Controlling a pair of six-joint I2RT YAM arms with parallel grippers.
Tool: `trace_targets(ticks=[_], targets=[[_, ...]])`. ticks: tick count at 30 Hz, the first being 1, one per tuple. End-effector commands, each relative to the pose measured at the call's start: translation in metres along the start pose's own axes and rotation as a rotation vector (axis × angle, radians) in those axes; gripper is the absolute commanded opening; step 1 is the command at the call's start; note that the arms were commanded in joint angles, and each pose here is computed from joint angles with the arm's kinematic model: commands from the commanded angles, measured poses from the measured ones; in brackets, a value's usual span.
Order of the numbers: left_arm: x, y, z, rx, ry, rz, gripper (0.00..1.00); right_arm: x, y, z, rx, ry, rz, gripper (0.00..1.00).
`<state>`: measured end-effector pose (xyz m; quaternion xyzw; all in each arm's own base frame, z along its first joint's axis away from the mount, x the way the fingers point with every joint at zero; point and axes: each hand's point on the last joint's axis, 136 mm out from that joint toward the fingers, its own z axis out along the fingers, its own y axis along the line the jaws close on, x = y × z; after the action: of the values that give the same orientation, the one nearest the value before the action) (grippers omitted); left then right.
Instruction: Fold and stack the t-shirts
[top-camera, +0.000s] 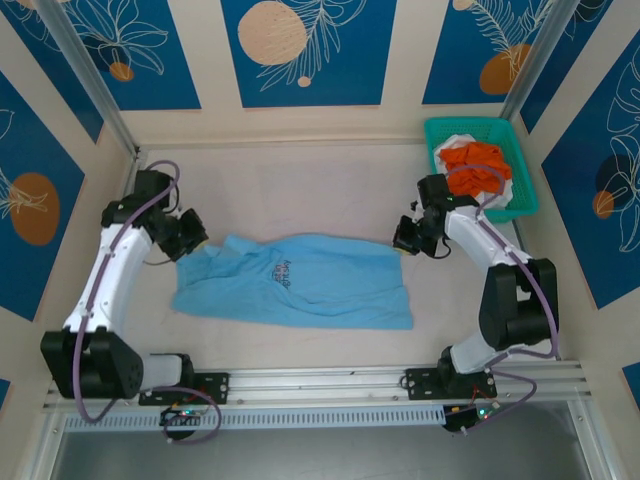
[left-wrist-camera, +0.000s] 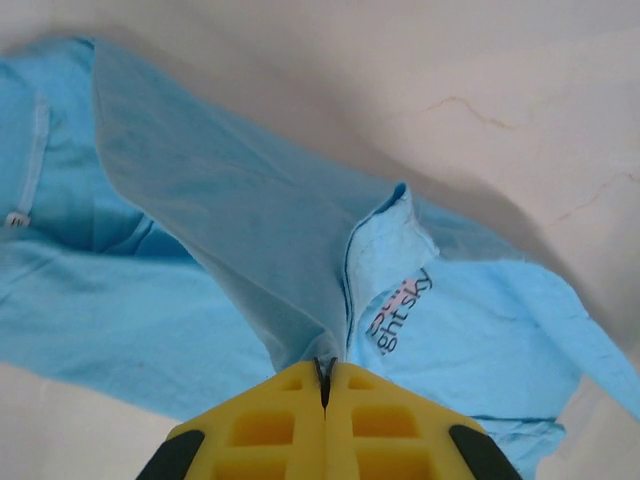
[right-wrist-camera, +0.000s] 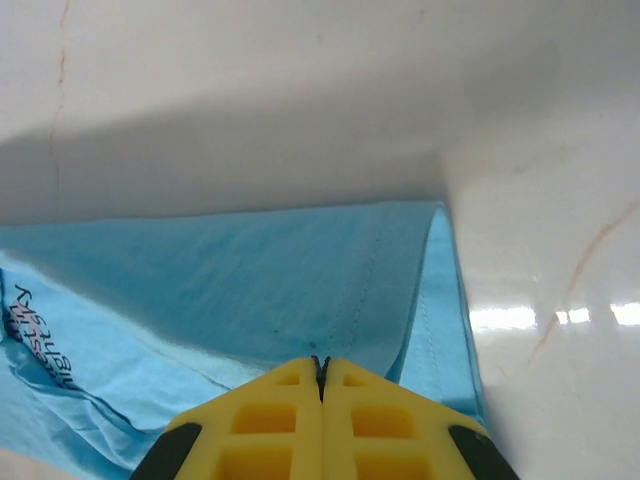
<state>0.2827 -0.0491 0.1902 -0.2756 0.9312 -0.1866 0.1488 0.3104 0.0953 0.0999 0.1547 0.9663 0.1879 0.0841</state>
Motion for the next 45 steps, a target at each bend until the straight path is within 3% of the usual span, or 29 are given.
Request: trace_targets(ticks=[1,10,16,20,23,24,25,27,29,32,35,39,45], targets=[[0.019,0.024,-0.007,-0.048,-0.014,0.01,0.0,0.009,-0.001,-0.009,-0.05,-0.021,0.031,0.0],[0.075,0.085,0.007,-0.137,0.004,-0.092,0.03,0.029,-0.034,0.008,-0.042,-0.008,0.121,0.0],[0.088,0.128,0.019,-0.274,-0.012,-0.237,0.06,0.033,-0.048,0.021,-0.032,0.018,0.183,0.0],[0.08,0.132,0.028,-0.272,-0.033,-0.302,0.0,0.038,-0.052,0.024,-0.029,0.028,0.201,0.08],[0.07,0.14,0.022,-0.339,-0.058,-0.325,0.0,0.046,-0.058,0.026,-0.014,0.039,0.234,0.28],[0.067,0.143,0.018,-0.365,-0.066,-0.334,0.11,0.048,-0.063,0.026,0.001,0.037,0.257,0.37],[0.065,0.145,0.015,-0.386,-0.072,-0.338,0.27,0.049,-0.069,0.025,0.016,0.036,0.286,0.45],[0.062,0.151,0.005,-0.44,-0.096,-0.361,0.54,0.049,-0.076,0.022,0.024,0.026,0.331,0.52],[0.052,0.145,0.001,-0.421,-0.131,-0.361,0.62,0.047,-0.079,0.016,0.019,0.003,0.361,0.53],[0.028,0.122,0.004,-0.33,-0.156,-0.312,0.63,0.039,-0.069,0.006,-0.033,-0.045,0.362,0.54],[0.01,0.096,0.019,-0.292,-0.1,-0.213,0.62,0.032,-0.042,0.006,-0.138,-0.049,0.317,0.52],[-0.009,0.093,0.047,-0.385,-0.008,-0.1,0.65,0.03,-0.009,0.022,-0.156,0.021,0.22,0.46],[-0.031,0.084,0.092,-0.365,0.111,0.013,0.66,0.032,0.027,0.053,-0.171,0.17,0.137,0.41]])
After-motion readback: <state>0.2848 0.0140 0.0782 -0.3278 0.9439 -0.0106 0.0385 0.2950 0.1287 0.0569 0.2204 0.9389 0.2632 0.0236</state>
